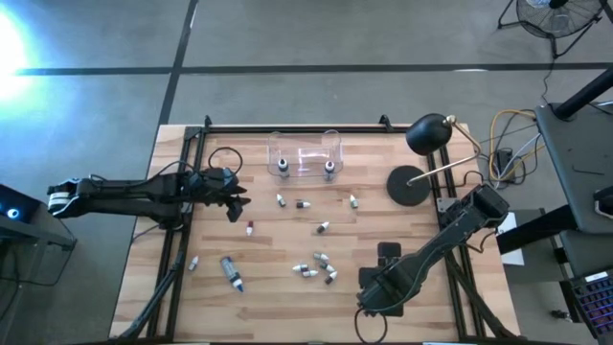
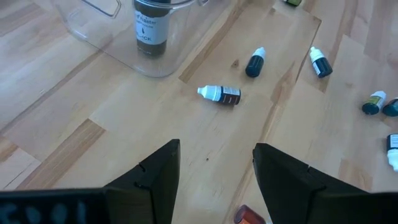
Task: Pick & Place food coloring
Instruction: Put the large pink food coloring bottle into the transparent bin
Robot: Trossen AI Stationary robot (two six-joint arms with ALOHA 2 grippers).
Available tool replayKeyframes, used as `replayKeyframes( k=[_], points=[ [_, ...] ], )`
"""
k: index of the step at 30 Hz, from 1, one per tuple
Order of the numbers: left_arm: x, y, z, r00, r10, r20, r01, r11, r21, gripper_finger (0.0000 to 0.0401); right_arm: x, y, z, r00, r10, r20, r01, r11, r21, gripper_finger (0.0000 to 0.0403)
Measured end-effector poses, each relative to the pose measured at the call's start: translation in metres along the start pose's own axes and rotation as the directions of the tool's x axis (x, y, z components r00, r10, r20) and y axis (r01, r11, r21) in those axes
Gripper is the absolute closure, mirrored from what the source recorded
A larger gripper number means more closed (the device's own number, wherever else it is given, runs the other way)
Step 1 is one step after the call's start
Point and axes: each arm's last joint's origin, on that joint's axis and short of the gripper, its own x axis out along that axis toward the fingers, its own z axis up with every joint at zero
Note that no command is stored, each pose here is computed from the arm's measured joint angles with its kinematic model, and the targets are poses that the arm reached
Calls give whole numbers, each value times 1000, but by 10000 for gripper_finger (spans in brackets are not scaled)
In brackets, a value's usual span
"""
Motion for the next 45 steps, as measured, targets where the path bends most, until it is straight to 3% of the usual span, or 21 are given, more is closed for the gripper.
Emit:
replayKeyframes(
  k=[5,21,45],
  points=[
    [0,0,0,1000,-2,5,2,1000,-4,224,-2,1,1,1000,7,7,-7,1000,5,237],
    [0,-1,2,1000,-7,17,8,1000,-10,224,-2,-3,5,1000,9,19,-9,1000,21,190],
    [0,-1,2,1000,-7,16,8,1000,-22,224,-5,-11,13,1000,14,18,-15,999,50,298]
  ],
)
